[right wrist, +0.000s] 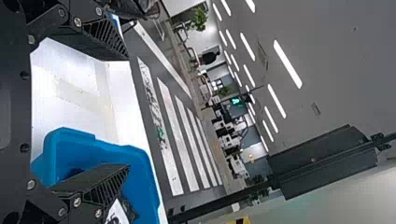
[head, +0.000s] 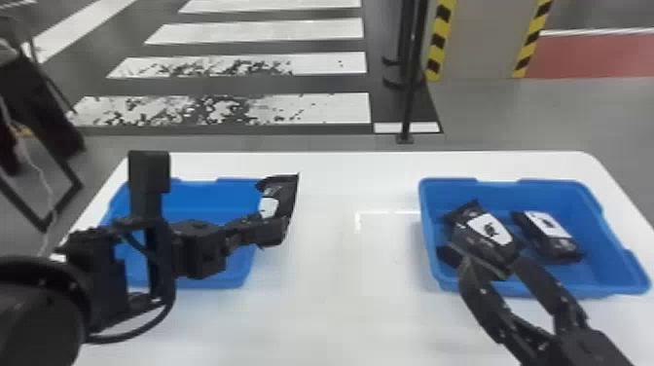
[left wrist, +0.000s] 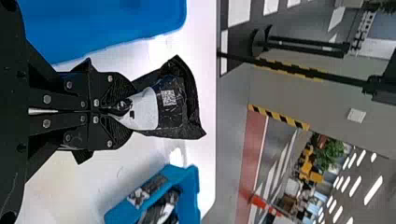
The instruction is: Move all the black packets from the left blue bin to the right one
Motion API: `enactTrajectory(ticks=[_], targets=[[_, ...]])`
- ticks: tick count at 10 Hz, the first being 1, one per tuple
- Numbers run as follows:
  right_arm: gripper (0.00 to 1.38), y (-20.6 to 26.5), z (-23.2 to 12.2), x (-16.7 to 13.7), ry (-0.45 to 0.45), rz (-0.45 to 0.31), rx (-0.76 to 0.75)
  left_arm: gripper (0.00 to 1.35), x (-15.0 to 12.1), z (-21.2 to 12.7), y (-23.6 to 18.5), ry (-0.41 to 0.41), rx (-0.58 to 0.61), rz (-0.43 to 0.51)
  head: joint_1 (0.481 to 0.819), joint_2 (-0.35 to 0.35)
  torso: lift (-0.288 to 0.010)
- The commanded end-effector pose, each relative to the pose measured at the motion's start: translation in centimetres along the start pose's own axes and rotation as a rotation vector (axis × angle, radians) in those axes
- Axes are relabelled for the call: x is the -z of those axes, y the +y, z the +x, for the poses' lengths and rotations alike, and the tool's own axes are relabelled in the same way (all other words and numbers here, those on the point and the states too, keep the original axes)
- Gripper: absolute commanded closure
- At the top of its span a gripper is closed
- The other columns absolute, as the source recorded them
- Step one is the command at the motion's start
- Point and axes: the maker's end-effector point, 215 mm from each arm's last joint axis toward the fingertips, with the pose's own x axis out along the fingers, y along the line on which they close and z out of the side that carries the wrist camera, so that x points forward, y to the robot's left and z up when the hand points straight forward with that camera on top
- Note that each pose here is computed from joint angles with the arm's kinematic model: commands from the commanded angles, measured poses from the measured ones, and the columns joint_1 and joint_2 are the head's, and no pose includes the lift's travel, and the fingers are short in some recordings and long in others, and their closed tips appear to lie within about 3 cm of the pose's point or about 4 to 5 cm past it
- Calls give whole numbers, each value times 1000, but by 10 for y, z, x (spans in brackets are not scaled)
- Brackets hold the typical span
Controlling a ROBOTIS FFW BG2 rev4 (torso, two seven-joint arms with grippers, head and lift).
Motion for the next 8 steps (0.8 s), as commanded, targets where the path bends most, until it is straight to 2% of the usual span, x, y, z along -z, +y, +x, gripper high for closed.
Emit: enactTrajectory(ticks=[1, 5, 8], targets=[[231, 3, 13, 0, 0, 11, -34, 1207, 4, 10, -47, 3, 112, 10, 695, 34, -185], [233, 22, 41, -8, -29, 42, -118, 1207, 14, 27, -131, 37, 318, 16, 695, -77, -185], [233, 53, 58, -16, -51, 60, -195, 1207, 17, 35, -165, 55, 399, 30, 695, -108, -185]])
